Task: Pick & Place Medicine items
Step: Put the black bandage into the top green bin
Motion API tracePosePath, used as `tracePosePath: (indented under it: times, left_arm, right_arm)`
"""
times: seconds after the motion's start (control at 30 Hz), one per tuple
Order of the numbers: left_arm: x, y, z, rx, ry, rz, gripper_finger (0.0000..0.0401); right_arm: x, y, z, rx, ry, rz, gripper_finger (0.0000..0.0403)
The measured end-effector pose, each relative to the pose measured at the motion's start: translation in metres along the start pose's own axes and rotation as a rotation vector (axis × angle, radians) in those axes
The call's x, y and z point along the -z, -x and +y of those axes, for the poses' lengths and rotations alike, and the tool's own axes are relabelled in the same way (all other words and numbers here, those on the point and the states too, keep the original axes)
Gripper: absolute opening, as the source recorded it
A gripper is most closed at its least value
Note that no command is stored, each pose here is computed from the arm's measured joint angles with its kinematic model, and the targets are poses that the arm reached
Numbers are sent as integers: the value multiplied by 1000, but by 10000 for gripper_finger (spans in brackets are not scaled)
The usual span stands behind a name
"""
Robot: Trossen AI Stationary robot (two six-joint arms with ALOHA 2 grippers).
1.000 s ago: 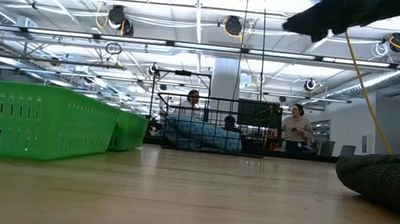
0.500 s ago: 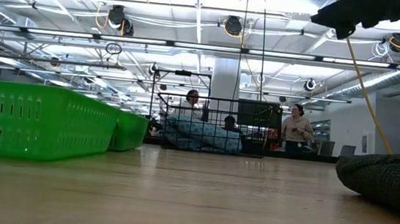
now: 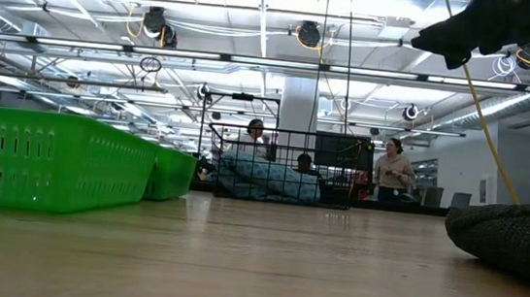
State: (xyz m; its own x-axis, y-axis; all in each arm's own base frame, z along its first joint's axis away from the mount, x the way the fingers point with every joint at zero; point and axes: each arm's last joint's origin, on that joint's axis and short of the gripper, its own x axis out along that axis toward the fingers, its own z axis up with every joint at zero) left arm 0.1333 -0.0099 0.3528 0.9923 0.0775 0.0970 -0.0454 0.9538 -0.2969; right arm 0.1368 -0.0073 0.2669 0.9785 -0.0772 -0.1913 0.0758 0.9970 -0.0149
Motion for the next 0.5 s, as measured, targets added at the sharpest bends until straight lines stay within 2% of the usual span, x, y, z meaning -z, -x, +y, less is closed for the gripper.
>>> tracePosePath:
  times: [0.13,0.5]
  left_arm:
    - [0,0,0,0,-55,0,269]
    - [0,0,0,-3,-50,2,269]
  right_arm:
    - [2,-2,0,0,1,-24,89]
    - [6,-3,0,0,1,-14,89]
